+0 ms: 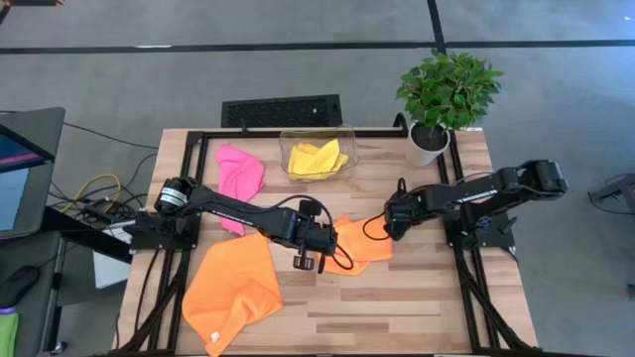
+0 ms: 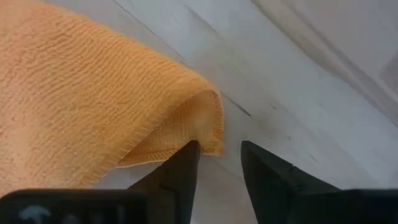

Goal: Fold microfiber towels
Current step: Fold the right orange towel

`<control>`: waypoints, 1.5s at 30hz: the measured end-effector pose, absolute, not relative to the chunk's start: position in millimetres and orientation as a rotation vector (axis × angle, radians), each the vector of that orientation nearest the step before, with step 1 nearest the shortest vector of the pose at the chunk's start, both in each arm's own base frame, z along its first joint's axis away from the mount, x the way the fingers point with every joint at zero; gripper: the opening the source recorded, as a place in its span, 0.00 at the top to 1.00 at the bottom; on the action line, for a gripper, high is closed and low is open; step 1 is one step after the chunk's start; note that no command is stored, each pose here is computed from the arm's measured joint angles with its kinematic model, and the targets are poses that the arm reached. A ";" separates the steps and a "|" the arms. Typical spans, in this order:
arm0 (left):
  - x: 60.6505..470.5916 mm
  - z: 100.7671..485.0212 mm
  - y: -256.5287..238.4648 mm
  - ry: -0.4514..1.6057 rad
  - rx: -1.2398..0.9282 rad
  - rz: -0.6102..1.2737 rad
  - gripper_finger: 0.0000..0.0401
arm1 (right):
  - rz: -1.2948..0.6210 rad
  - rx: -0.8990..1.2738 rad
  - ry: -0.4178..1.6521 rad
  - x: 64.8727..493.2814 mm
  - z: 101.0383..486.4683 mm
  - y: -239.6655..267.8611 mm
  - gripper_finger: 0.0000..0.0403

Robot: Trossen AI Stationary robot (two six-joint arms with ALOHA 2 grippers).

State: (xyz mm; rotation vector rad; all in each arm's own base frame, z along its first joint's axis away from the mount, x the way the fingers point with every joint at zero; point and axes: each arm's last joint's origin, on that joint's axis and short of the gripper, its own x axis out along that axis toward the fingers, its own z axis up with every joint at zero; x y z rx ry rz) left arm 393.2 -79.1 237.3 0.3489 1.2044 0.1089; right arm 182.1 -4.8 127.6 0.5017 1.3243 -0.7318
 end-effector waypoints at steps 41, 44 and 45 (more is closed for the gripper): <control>377.2 233.6 -74.4 1.338 0.233 0.285 0.99 | -0.553 0.383 1.035 192.4 203.1 12.1 0.99; 377.3 233.7 -74.4 1.337 0.232 0.285 0.99 | -0.534 0.388 1.025 190.8 206.1 15.0 0.97; 377.4 233.7 -74.4 1.336 0.232 0.285 0.99 | -0.526 0.388 1.028 190.7 205.9 16.2 0.95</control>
